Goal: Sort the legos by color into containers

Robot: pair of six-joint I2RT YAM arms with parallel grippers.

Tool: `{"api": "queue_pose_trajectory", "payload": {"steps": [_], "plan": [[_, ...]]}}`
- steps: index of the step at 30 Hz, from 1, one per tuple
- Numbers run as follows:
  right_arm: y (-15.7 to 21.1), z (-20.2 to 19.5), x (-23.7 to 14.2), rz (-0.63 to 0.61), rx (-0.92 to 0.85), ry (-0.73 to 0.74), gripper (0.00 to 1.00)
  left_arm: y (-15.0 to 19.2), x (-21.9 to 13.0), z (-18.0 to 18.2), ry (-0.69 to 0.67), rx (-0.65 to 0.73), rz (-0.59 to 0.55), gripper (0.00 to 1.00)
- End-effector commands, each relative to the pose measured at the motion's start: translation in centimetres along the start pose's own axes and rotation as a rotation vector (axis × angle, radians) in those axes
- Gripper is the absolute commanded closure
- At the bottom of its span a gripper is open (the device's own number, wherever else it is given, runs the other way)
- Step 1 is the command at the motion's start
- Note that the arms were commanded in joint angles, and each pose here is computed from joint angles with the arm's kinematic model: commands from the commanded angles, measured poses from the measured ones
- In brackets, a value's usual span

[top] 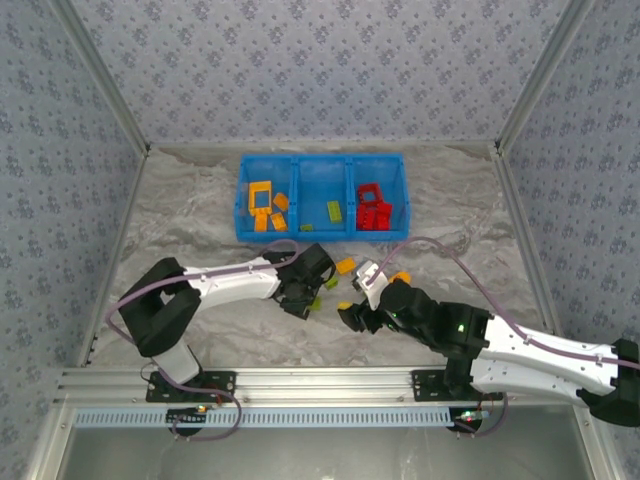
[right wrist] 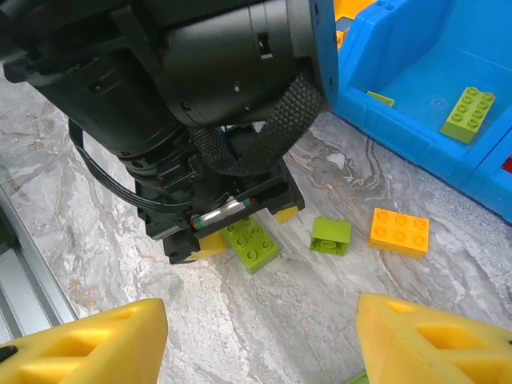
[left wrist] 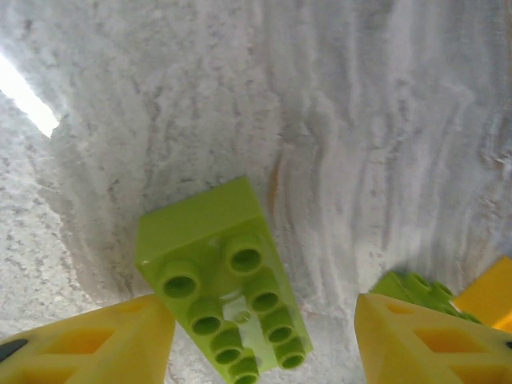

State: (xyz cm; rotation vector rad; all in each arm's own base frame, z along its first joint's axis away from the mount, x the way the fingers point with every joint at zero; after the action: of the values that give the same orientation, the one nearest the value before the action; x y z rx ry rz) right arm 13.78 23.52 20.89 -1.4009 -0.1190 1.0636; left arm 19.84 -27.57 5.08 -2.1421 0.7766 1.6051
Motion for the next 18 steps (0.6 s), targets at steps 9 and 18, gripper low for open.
{"api": "queue_pose_trajectory", "payload": {"steps": [9,18], "plan": [[-0.3,-0.2,-0.1,-0.024,0.014,0.025,0.35,-0.1,1.2,0.9,-0.074,-0.071,-0.018,0.70],[-5.6,0.4,-3.5,-0.203,0.029,-0.030,0.33,-3.6,-7.3,-5.6,0.082,0.360,-0.263,0.85]]}}
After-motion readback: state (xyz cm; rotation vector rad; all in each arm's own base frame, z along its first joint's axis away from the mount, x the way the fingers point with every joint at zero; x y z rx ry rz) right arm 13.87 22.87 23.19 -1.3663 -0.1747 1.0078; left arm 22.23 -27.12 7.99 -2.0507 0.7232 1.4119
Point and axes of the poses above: each hand's point on the last joint's axis, 136 mm out from that joint toward the fingers, its own x axis out along the fingers, its own z axis along the line the jaws close on, y = z × x, the point moved 2 cm from there along -x, back along the fingers, and after that the axes turned 12 degrees about x, right-handed, at the moved point
